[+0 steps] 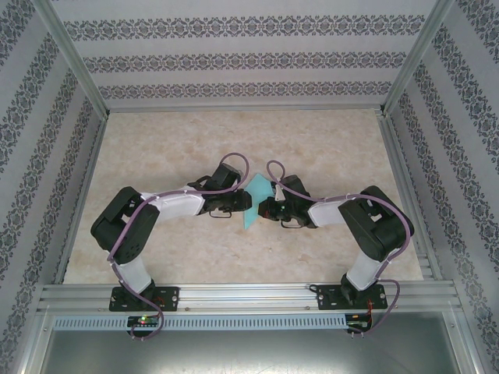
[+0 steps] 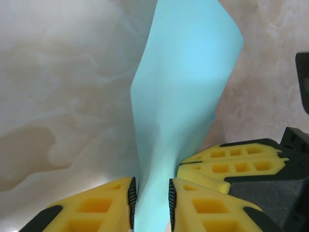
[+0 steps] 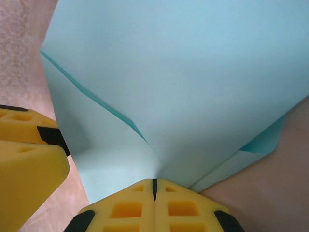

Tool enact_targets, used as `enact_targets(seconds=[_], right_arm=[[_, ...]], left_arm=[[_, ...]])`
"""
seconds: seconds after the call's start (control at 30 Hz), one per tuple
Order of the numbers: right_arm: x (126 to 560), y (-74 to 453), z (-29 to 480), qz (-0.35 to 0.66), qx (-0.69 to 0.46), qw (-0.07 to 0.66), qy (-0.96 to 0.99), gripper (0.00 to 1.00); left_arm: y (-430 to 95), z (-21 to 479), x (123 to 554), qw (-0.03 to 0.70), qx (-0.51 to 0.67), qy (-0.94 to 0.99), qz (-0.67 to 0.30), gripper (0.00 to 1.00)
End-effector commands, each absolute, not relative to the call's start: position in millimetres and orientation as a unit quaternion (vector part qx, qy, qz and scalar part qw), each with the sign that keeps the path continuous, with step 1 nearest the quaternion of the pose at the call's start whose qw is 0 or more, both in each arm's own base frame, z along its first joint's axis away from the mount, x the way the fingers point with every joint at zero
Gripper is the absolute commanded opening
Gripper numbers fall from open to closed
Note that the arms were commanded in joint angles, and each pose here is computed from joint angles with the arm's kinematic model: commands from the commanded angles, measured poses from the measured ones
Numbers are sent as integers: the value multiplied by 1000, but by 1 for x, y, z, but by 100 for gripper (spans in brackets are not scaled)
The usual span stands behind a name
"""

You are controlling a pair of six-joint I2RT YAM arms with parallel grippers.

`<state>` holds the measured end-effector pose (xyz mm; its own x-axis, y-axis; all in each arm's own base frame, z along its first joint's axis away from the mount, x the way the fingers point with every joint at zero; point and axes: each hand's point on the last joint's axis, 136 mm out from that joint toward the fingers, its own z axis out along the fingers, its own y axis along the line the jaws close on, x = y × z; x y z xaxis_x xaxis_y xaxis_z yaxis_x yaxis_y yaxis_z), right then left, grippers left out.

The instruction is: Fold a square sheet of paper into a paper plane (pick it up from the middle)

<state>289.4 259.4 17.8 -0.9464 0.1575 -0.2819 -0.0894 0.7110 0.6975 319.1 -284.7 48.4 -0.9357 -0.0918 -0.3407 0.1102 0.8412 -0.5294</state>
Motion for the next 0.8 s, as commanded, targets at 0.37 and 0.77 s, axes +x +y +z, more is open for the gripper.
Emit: enact_targets(seconds=[0.37,0.77], right_arm=[[285,252,12,365,19,158,917,0],[285,251,11,368,23,157,916,0]], left_arm=[[-293,54,309,176,32,941,-286,14],[-317,55,306,168,45,932,-318,8]])
